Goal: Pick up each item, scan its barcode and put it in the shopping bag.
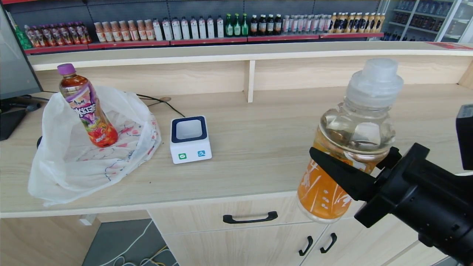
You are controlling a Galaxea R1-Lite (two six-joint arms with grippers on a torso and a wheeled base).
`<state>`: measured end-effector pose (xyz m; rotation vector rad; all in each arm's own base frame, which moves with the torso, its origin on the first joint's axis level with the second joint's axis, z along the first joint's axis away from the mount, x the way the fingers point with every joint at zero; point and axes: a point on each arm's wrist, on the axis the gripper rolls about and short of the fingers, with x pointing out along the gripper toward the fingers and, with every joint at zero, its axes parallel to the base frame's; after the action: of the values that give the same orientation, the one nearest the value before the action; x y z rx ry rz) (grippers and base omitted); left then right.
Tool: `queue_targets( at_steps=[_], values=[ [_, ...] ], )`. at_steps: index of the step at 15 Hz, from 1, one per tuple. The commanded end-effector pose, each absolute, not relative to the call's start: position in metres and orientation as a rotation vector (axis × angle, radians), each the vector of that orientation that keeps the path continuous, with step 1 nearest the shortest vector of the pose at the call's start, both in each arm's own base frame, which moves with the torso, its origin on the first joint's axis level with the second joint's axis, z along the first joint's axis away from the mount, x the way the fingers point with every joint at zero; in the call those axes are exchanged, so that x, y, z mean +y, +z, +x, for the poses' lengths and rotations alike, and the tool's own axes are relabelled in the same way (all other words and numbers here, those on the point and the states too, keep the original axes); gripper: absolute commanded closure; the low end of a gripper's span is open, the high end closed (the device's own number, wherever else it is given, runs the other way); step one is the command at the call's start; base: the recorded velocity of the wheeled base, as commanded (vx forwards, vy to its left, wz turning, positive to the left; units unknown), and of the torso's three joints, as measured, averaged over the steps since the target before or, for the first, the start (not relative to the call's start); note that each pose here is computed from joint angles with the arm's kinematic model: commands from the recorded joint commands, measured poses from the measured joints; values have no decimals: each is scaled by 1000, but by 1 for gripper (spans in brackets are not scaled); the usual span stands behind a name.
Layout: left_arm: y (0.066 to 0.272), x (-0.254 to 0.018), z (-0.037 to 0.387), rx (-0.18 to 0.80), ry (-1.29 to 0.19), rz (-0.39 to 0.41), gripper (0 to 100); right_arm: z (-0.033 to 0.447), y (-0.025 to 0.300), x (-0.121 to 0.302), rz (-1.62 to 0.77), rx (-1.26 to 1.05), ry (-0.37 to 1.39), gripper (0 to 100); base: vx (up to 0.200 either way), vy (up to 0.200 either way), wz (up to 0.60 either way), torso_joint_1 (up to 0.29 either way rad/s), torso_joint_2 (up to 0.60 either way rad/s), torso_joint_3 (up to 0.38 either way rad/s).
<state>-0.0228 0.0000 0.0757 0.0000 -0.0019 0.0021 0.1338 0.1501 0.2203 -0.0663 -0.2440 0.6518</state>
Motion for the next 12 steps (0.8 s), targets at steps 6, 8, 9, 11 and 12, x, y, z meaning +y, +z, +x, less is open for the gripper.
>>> queue_targets(
  at_steps=[6, 8, 9, 11, 12],
  values=[
    [76, 0, -23, -3, 3, 0, 0, 139, 216, 183, -408, -339, 650, 100, 0, 0, 0, 0, 0, 0],
    [76, 0, -23, -2, 3, 0, 0, 136, 213, 196, -459, -360, 680, 100, 0, 0, 0, 0, 0, 0],
    [76, 0, -23, -3, 3, 0, 0, 135, 215, 200, -483, -397, 681, 100, 0, 0, 0, 0, 0, 0],
    [76, 0, -23, -2, 3, 0, 0, 129, 210, 217, -530, -492, 696, 100, 0, 0, 0, 0, 0, 0],
    [76, 0, -23, -3, 3, 0, 0, 129, 210, 223, -518, -515, 700, 100, 0, 0, 0, 0, 0, 0]
  ],
)
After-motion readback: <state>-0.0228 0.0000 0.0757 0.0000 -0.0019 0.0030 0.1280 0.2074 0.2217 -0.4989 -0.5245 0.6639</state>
